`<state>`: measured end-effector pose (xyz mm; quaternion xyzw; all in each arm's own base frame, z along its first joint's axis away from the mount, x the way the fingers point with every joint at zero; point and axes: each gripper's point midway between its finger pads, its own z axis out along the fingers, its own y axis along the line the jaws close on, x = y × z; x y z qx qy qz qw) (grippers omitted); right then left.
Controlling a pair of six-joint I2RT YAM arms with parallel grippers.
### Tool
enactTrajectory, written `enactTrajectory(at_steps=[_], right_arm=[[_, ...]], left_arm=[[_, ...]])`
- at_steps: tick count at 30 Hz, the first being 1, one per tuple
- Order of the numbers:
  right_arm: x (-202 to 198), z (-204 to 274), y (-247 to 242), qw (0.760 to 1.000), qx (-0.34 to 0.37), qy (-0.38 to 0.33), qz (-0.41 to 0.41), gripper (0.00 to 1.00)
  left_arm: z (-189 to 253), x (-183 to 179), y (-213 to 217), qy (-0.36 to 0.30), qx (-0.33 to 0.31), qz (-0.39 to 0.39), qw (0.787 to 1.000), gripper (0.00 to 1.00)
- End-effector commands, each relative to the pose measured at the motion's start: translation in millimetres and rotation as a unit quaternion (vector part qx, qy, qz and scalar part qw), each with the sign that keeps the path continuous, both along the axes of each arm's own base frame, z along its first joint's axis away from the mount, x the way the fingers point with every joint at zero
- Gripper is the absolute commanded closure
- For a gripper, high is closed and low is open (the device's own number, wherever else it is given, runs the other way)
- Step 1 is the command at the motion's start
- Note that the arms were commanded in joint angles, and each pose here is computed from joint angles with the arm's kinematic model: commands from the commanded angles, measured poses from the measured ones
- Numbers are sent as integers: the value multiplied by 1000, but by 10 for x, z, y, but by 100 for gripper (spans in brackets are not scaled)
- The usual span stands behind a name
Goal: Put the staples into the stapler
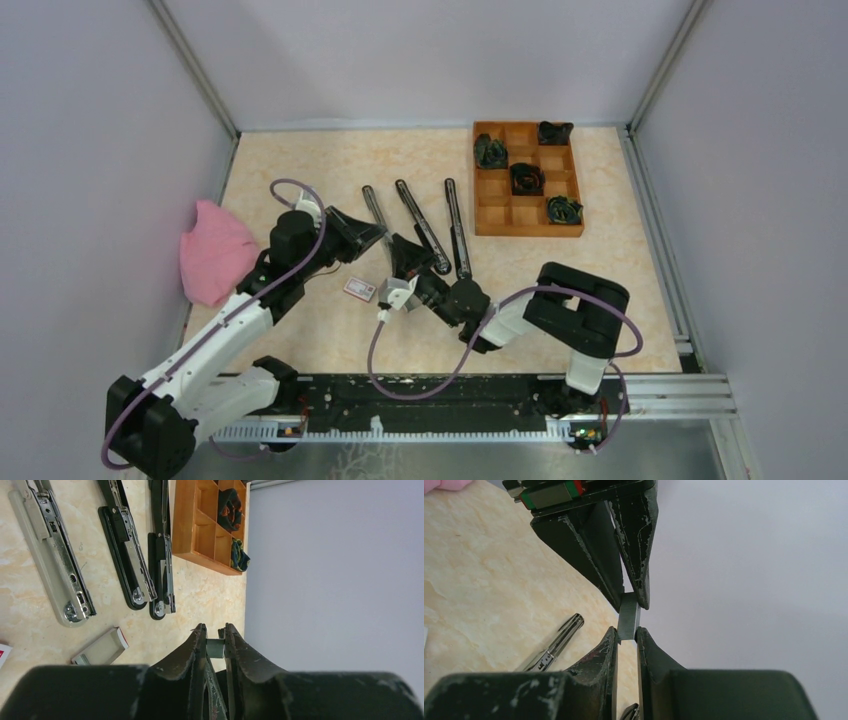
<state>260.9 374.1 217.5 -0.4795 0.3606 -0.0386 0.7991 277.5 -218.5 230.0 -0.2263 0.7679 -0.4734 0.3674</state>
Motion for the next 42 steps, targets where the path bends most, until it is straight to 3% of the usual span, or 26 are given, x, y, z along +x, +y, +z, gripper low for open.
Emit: enactTrajectory(at_steps=[1, 4, 14, 29, 42], right_arm=[[-64, 175, -8, 998, 50, 29, 10, 100], [-60, 118, -32, 996, 57, 69, 11, 100], [-99, -84, -180, 974, 64, 218, 11, 100], [95, -321, -553, 905, 93, 414, -38, 100], [411, -547, -756, 831, 118, 536, -90, 100]], left_arm=[[95, 1, -19, -16, -5, -1, 1000, 72], [85, 9, 5, -19, 4, 3, 1000, 58], [37, 47, 245, -46, 67, 44, 996, 30], [-276, 10, 533, -56, 209, 43, 975, 12], [-504, -87, 640, -51, 259, 19, 964, 4]])
